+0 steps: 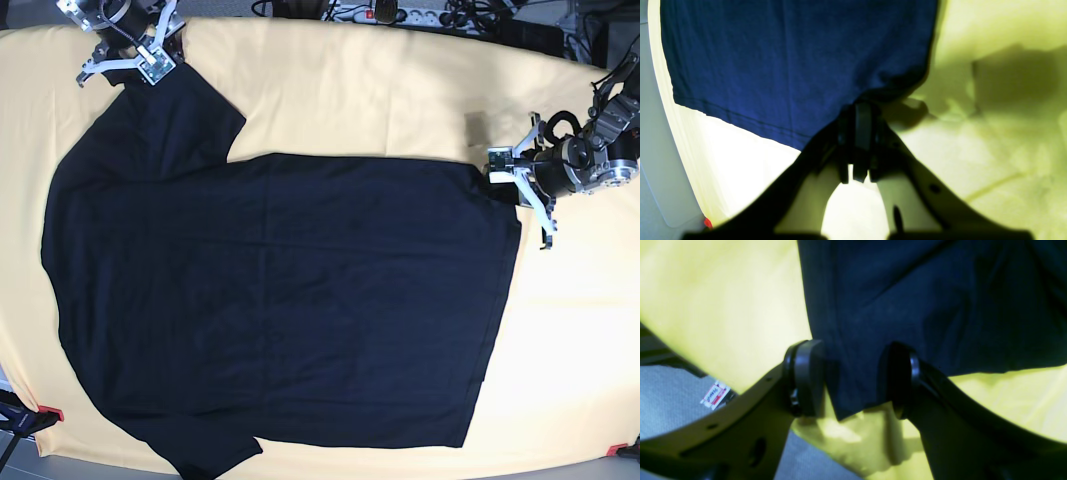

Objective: Fold the T-shirt properly
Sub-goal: 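Grasp the shirt edges with both grippers, then drag the grasped shirt edges away from the table center with both grippers, then pull the shirt edges back toward the table center with both grippers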

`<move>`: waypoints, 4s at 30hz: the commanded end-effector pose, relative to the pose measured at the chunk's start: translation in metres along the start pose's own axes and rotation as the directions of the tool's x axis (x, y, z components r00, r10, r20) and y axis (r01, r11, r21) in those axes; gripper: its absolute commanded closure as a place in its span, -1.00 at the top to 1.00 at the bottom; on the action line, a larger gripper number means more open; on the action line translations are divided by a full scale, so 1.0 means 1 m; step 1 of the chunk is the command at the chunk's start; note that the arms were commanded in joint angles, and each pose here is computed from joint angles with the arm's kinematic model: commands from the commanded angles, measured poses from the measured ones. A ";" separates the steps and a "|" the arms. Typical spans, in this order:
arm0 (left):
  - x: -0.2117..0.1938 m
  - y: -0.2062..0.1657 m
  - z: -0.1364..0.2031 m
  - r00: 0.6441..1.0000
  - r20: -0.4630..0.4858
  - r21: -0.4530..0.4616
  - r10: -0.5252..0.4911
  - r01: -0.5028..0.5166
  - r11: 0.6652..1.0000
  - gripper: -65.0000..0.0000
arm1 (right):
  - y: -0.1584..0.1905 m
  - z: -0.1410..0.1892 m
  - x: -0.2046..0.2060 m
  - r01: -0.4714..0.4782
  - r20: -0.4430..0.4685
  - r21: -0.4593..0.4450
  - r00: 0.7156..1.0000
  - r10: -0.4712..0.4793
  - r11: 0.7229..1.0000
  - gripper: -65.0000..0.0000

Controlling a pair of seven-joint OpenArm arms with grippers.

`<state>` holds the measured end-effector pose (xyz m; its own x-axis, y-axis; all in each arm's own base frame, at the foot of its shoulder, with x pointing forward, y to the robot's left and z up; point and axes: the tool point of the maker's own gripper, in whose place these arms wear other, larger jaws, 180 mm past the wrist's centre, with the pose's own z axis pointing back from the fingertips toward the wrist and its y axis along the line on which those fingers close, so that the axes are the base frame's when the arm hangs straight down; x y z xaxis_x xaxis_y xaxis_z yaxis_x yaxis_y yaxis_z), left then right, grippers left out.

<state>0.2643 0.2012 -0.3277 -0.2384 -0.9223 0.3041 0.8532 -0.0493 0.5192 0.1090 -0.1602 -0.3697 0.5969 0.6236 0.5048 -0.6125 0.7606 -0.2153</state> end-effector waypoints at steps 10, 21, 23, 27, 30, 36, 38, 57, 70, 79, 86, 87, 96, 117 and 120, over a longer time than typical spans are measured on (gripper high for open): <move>-0.002 0.013 0.008 1.000 -0.006 0.033 -0.018 0.018 0.999 -1.00 | -0.023 -0.011 0.004 0.035 0.021 -0.073 0.999 -0.033 0.997 -0.11; -0.002 0.013 0.008 1.000 -0.006 0.032 -0.018 0.018 0.999 -1.00 | -0.032 0.005 0.025 0.012 0.036 -0.118 0.999 -0.008 0.993 -1.00; -0.002 0.013 0.008 1.000 -0.006 0.032 -0.018 0.018 0.999 -1.00 | -0.035 0.012 0.035 0.017 0.065 -0.141 0.998 -0.008 0.990 -1.00; -0.003 0.013 0.008 1.000 -0.009 0.031 -0.019 0.019 0.999 -1.00 | -0.037 0.016 0.042 0.014 0.084 -0.152 0.996 -0.001 0.988 -1.00; -0.006 0.013 0.009 1.000 -0.027 0.028 0.000 0.000 1.000 -1.00 | -0.038 0.016 0.040 0.014 0.075 -0.157 0.997 -0.002 0.987 -1.00; -0.004 -0.007 0.013 0.999 -0.023 -0.086 0.022 -0.024 0.996 -1.00 | -0.044 0.020 0.019 -0.017 -0.019 -0.174 1.000 0.014 0.985 -1.00; 0.001 -0.019 0.020 1.000 -0.004 -0.154 0.019 -0.019 0.988 -1.00 | -0.044 0.025 0.006 -0.073 -0.071 -0.169 0.996 0.062 0.983 -1.00; 0.056 -0.062 0.090 0.998 0.038 -0.394 -0.040 0.052 0.918 -1.00 | 0.001 0.075 -0.084 -0.105 -0.412 -0.040 0.908 0.080 0.994 -1.00; 0.038 -0.129 0.124 0.979 -0.198 -0.632 -0.050 -0.088 0.770 -1.00 | 0.023 0.092 -0.104 -0.088 -0.468 0.030 0.879 0.092 0.996 -1.00; 0.035 -0.119 0.117 0.980 -0.173 -0.586 -0.102 -0.020 0.810 -1.00 | -0.009 0.082 -0.082 -0.220 -0.394 -0.094 0.904 0.167 0.971 -1.00; 0.037 -0.095 0.101 0.979 -0.132 -0.465 -0.154 0.076 0.882 -1.00 | -0.069 0.062 -0.034 -0.283 -0.274 -0.288 0.940 0.204 0.915 -1.00; 0.037 -0.086 0.097 0.978 -0.143 -0.414 -0.150 0.079 0.907 -1.00 | -0.076 0.060 -0.027 -0.290 -0.261 -0.310 0.942 0.213 0.905 -1.00; 0.039 0.005 0.079 0.970 -0.207 0.103 -0.128 0.152 0.983 -1.00 | -0.126 0.062 0.020 -0.312 -0.138 -0.458 0.950 0.281 0.832 -1.00; 0.018 0.078 0.053 0.987 -0.155 0.434 0.050 0.023 0.901 -1.00 | -0.161 0.034 0.081 -0.111 0.186 -0.397 0.962 0.198 0.911 -1.00; 0.016 0.083 0.050 0.989 -0.121 0.441 0.085 -0.023 0.897 -1.00 | -0.166 0.027 0.081 -0.100 0.200 -0.374 0.962 0.186 0.922 -1.00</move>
<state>0.3001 0.1977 -0.2543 -0.0885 -0.9586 0.2707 0.6093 0.1628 0.7760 0.2394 -0.2407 -0.2821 0.3929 0.6944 0.6028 -0.4446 0.7173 -0.5365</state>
